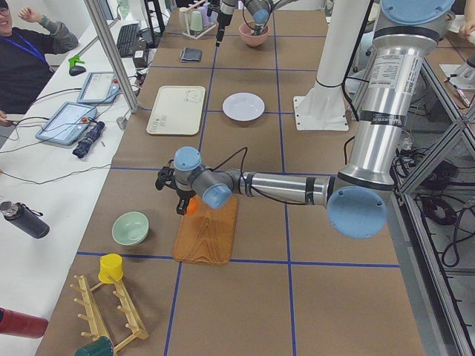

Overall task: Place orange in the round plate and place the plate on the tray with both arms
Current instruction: 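Carry the orange with the left gripper over the white plate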

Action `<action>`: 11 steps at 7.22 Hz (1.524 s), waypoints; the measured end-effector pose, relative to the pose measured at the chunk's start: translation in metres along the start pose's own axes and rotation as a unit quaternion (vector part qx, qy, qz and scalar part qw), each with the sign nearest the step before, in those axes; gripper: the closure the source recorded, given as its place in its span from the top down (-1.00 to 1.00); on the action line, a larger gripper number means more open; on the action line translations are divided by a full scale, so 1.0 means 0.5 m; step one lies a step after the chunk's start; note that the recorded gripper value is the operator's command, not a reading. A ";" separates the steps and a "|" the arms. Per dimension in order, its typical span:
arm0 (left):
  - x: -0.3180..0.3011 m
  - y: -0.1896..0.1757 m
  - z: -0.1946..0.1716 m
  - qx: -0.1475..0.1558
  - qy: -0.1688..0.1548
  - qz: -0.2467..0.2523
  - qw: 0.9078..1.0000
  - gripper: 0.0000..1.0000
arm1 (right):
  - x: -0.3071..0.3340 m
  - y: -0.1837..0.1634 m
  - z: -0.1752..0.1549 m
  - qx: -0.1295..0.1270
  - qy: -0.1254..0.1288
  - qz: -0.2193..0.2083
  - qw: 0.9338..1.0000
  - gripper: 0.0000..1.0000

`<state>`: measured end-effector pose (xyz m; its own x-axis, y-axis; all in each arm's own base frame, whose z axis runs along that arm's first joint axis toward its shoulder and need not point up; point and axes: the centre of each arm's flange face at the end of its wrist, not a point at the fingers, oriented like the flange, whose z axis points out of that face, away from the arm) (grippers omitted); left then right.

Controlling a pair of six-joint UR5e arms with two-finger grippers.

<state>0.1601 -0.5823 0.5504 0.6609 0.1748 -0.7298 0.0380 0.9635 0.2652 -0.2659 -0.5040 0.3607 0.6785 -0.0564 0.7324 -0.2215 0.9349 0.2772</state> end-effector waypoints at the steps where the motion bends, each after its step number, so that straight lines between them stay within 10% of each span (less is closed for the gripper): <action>1: 0.071 -0.045 -0.043 0.005 -0.006 -0.021 1.000 -1.00 | -0.004 0.000 -0.003 0.001 -0.003 -0.001 1.000 1.00; 5: 0.616 -0.118 -0.044 -0.004 -0.026 -0.129 0.991 -1.00 | -0.047 0.015 -0.022 0.005 -0.022 0.055 0.998 0.95; 11: 1.224 0.141 0.076 -0.013 -0.038 -0.214 0.976 -1.00 | -0.119 0.079 -0.017 0.005 -0.032 0.117 0.993 0.96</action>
<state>0.5955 -0.4150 0.1464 0.6433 -0.2588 -0.7205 0.3035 0.9502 -0.0703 -0.3088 -0.4608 0.3229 0.5620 0.1386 0.8155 -0.3747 0.9216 0.1015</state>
